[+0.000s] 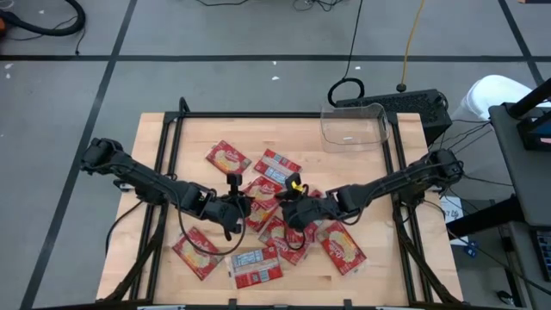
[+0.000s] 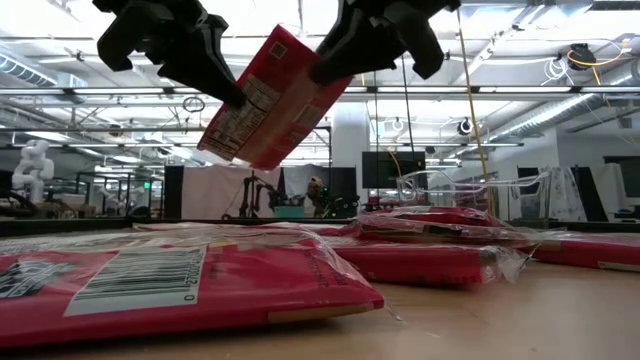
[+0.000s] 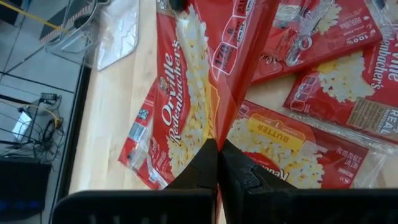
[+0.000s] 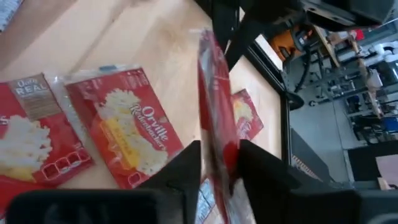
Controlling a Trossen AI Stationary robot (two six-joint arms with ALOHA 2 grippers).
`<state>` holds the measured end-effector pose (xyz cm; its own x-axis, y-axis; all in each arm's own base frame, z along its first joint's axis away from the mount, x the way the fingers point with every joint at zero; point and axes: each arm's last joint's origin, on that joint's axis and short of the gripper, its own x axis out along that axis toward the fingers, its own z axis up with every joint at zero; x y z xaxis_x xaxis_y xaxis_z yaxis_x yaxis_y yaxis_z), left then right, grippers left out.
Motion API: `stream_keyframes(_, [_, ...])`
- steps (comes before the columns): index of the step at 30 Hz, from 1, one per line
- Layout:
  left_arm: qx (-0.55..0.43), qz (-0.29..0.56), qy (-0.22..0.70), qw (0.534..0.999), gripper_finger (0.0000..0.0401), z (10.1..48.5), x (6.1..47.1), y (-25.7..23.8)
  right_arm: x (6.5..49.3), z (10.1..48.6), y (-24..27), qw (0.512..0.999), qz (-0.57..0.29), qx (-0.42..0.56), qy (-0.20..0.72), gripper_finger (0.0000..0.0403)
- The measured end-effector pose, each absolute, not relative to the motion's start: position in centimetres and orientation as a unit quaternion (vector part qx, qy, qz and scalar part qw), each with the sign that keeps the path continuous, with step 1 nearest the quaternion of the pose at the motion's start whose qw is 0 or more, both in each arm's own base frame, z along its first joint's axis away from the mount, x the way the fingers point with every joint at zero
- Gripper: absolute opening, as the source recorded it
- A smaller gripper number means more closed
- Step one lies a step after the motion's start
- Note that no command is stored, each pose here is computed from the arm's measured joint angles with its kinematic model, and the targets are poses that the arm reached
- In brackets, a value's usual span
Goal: Sort popcorn bags into baskets
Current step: Put the red popcorn bag into the transparent bin
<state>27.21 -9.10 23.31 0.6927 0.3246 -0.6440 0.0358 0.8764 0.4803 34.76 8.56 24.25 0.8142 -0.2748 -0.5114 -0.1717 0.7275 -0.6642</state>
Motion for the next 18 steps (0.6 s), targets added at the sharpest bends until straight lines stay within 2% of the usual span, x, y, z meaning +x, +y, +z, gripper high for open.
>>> stream_keyframes(5, [0.22, 0.093, 0.373, 0.897, 0.0019, 23.5, 27.6, -8.6, 34.7, 24.1, 8.3, 0.87, -0.026, -0.378, 0.315, 0.0017])
stream_keyframes(8, [0.209, 0.103, 0.37, 0.899, 0.0046, 23.5, 27.8, -8.1, 34.5, 23.8, 8.1, 0.865, -0.017, -0.378, 0.33, 0.0009])
stream_keyframes(13, [0.172, 0.133, 0.366, 0.905, 0.0127, 23.6, 28.1, -7.2, 34.0, 23.1, 7.8, 0.859, -0.019, -0.36, 0.363, 0.0011])
stream_keyframes(18, [0.111, 0.17, 0.358, 0.911, 0.0217, 23.6, 28.3, -6.6, 32.4, 23.4, 7.6, 0.836, -0.037, -0.382, 0.392, 0.0004])
